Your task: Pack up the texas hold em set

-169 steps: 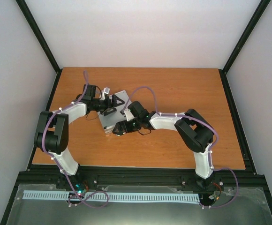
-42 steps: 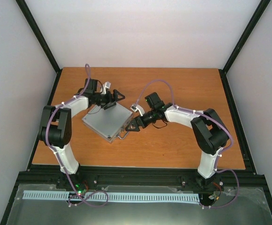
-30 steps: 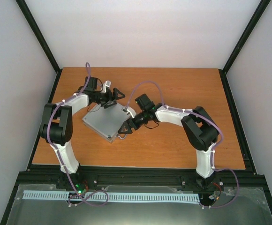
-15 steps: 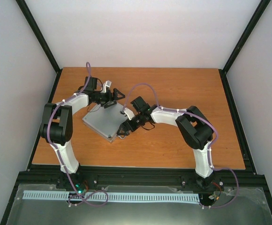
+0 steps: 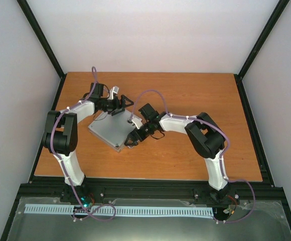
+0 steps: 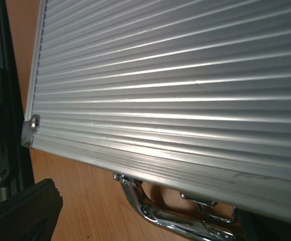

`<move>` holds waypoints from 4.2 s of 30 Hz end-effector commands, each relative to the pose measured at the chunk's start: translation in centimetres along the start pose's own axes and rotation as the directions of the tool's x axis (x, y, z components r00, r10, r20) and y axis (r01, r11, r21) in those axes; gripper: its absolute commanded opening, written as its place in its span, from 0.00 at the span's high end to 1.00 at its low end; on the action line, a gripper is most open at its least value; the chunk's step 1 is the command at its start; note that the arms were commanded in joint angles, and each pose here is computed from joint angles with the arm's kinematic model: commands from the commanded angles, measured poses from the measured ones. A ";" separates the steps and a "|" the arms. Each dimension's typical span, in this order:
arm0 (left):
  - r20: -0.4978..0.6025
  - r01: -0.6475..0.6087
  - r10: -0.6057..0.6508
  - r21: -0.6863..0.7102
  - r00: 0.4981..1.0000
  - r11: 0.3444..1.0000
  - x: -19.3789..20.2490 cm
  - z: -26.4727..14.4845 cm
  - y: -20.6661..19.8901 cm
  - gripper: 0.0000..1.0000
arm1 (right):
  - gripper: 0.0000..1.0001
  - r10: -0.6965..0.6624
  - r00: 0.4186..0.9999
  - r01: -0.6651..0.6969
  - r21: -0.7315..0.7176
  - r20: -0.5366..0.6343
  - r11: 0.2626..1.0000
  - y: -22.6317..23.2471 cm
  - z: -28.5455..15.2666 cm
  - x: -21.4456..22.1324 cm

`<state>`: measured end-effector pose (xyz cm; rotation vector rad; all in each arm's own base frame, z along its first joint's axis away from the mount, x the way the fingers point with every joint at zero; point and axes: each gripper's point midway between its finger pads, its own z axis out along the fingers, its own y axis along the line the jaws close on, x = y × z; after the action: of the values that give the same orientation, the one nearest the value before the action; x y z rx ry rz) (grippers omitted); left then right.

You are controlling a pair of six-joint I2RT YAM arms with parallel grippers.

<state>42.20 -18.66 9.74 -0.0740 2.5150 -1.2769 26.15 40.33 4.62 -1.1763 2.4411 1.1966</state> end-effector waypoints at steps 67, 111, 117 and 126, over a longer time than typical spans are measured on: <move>-0.117 0.232 -0.288 -0.351 0.950 0.907 5.8 1.5 11.7 0.00 | 0.00 0.358 0.902 -0.211 0.478 -0.241 0.853 -8.5 -12.2 4.4; -0.157 0.228 -0.305 -0.379 0.939 0.897 7.5 2.0 13.3 0.00 | 0.00 -0.071 0.997 0.073 0.040 -0.041 0.997 -1.2 -1.0 0.2; -0.164 0.222 -0.302 -0.380 0.939 0.898 7.6 2.1 13.5 0.00 | 0.00 -0.068 0.996 0.070 0.036 -0.060 0.997 -1.5 -0.6 0.2; -0.164 0.227 -0.305 -0.373 0.938 0.900 7.2 2.4 13.5 0.00 | 0.00 -0.057 0.990 0.032 -0.188 -0.130 0.982 1.7 -1.7 0.3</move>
<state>43.10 -18.47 9.67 -0.0474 2.5214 -1.3687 26.62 39.28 5.10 -1.3329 2.4639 1.2068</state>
